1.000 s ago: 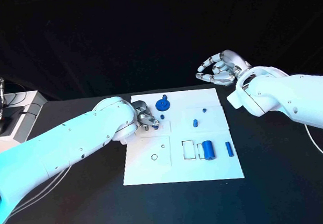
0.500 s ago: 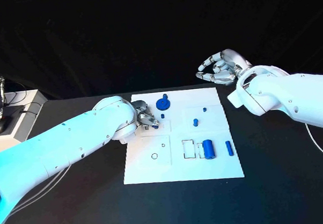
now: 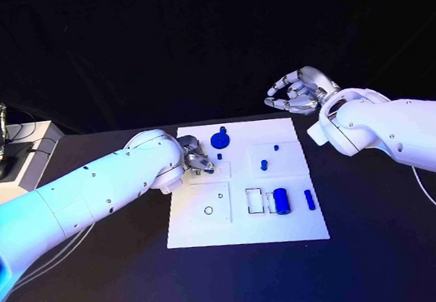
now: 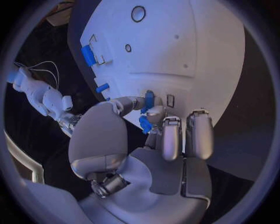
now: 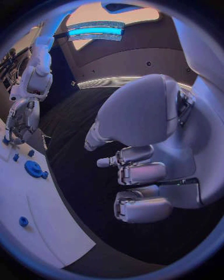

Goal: Assemble the parts on the task board

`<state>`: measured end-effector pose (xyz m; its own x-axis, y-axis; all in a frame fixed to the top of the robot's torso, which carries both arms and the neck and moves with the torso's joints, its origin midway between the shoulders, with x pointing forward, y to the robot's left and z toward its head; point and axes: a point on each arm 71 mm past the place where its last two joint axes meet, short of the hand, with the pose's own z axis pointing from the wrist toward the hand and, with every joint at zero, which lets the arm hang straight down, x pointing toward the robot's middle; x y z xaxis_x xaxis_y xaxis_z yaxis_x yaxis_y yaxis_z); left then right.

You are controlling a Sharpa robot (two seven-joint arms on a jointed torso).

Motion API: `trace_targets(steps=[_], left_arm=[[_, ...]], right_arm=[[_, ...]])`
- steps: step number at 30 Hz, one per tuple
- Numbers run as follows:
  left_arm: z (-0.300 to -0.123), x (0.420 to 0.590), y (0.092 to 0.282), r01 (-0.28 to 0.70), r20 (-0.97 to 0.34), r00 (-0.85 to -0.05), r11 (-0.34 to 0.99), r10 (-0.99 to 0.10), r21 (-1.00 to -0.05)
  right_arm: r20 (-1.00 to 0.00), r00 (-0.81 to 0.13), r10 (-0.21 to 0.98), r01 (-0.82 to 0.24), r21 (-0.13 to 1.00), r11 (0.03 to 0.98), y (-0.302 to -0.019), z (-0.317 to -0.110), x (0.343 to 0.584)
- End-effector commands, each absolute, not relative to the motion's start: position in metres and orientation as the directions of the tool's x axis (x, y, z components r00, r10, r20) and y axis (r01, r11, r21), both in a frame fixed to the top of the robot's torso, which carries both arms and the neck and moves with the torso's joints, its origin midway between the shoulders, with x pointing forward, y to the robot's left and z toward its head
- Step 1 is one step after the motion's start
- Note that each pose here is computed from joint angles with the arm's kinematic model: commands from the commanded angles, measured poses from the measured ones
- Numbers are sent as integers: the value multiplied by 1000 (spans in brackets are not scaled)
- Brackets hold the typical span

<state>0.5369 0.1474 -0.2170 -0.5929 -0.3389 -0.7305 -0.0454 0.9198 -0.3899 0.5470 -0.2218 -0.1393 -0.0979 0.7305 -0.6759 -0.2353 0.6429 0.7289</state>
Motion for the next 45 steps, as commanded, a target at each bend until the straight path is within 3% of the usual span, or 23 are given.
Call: trace_targets(steps=[1, 45], left_arm=[[-223, 535, 150, -45, -723, -617, 931, -311, -362], [-226, 534, 138, -46, -687, -654, 924, -316, -380]], right_arm=[[-682, -111, 723, -250, 723, 643, -220, -139, 546], [-683, -111, 722, -250, 723, 645, -221, -139, 546]])
